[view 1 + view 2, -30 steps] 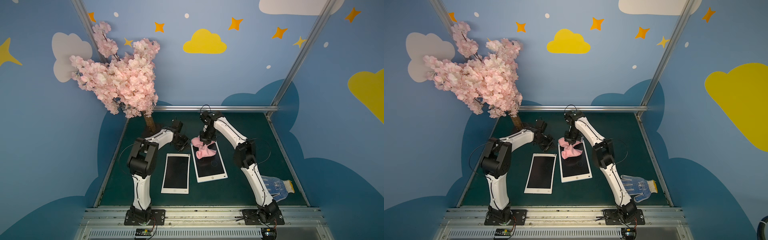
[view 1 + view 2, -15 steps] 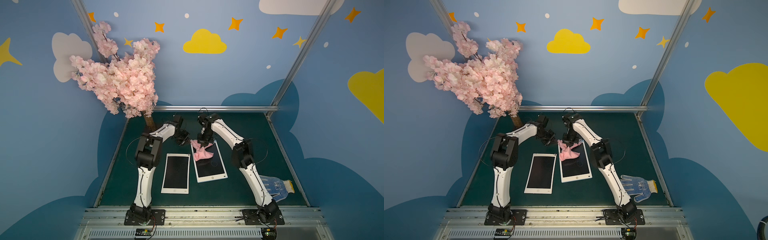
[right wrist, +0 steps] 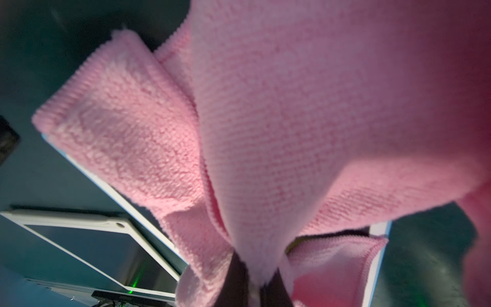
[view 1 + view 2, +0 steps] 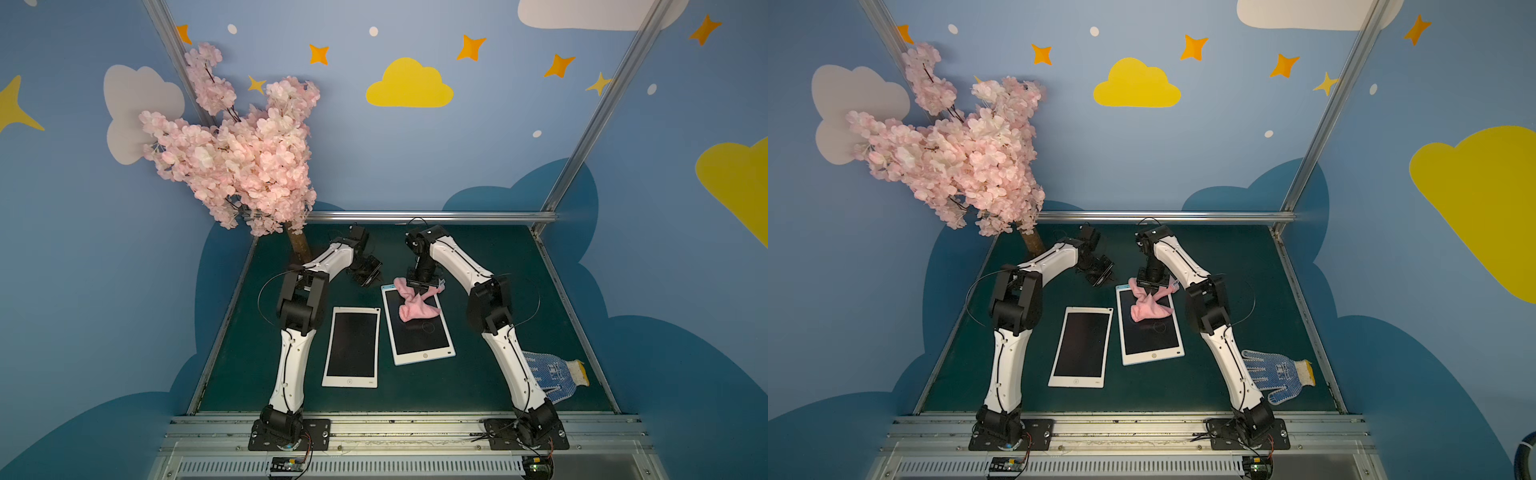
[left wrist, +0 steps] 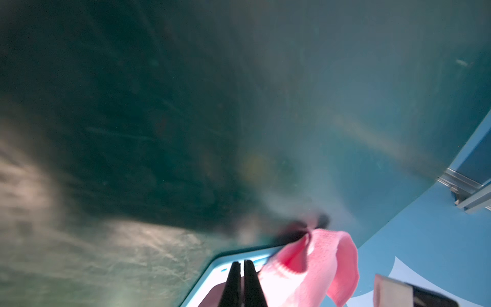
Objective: Wipe the drawing tablet
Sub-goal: Wipe the dirt from the drawing tablet.
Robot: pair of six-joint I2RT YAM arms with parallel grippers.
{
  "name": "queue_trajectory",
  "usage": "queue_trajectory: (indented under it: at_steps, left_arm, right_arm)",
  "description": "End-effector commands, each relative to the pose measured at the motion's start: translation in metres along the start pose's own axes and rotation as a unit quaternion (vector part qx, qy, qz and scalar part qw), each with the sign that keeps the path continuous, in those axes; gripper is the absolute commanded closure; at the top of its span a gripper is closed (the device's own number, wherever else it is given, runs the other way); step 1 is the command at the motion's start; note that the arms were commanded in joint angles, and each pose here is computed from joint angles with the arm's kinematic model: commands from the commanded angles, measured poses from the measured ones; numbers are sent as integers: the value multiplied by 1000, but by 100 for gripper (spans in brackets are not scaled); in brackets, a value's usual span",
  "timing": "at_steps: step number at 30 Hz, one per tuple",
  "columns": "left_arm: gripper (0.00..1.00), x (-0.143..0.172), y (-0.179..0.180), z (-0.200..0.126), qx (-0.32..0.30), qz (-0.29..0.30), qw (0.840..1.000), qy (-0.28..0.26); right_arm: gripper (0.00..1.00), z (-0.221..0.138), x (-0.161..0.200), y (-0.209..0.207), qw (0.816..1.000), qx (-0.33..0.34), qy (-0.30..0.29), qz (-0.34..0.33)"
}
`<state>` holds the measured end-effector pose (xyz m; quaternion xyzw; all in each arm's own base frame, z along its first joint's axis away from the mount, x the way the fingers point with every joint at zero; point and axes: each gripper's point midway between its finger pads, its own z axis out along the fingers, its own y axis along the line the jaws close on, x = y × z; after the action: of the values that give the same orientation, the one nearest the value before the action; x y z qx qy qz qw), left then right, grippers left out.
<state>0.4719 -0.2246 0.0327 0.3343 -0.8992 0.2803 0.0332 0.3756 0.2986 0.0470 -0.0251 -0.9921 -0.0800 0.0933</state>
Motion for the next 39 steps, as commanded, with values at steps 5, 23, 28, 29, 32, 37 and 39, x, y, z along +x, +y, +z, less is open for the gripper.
queue_trajectory:
  at_steps: [5,23,28,29,32,37,39]
  left_arm:
    - [91,10,9,12,-28,14,999,17]
    - [92,5,29,8,-72,31,997,4]
    - [92,8,33,8,-72,31,997,6]
    - [92,8,32,7,-69,31,997,4]
    - [92,7,28,5,-63,33,997,3]
    - [92,7,19,2,-53,39,998,0]
    - [92,8,17,2,-51,40,998,0]
  right_arm:
    - [100,-22,10,-16,1000,31,-5,4]
    - [100,2,22,53,998,-55,17,-29]
    - [100,2,10,79,993,-102,-12,-55]
    - [100,0,6,79,993,-103,-20,-52]
    - [100,-4,-6,60,995,-98,-16,-19]
    - [100,-17,-17,1,997,-64,4,45]
    - [100,-23,-19,-21,998,-48,1,50]
